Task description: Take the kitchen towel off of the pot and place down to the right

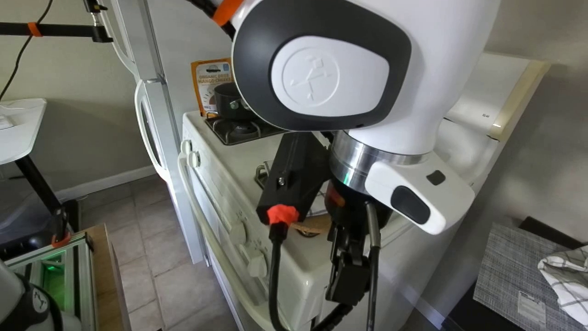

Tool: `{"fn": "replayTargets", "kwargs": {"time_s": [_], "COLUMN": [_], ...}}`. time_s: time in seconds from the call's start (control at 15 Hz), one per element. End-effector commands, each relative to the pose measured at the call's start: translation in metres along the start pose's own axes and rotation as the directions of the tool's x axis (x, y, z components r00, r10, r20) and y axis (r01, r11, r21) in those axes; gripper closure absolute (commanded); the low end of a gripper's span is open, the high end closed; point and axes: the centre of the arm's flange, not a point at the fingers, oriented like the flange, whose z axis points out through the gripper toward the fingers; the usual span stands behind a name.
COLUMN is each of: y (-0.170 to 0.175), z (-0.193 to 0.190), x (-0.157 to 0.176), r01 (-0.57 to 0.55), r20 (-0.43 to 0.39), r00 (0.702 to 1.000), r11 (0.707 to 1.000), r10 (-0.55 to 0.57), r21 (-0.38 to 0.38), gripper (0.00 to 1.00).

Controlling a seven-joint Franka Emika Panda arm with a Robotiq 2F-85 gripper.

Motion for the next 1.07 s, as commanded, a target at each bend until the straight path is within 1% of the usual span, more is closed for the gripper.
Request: {"fn": "replayTargets", "kwargs": {"time_s": [0.0,0.4,1.0], "y": [-0.015,-0.04,-0.065], "z": [0.01,0.007,-0.002], "x": [-0.005,-0.008,-0.006], "r01": [-0.004,-0.001,0.014], "r20": [0.021,0.016,0.004], "r00": [1.0,1.0,1.0], "r11": [1.0,1.0,0.999], "r10": [0.004,0.001,-0.014], "r21": [-0.001,0.017,0.04], "gripper": [0.0,0.0,0.0]}}
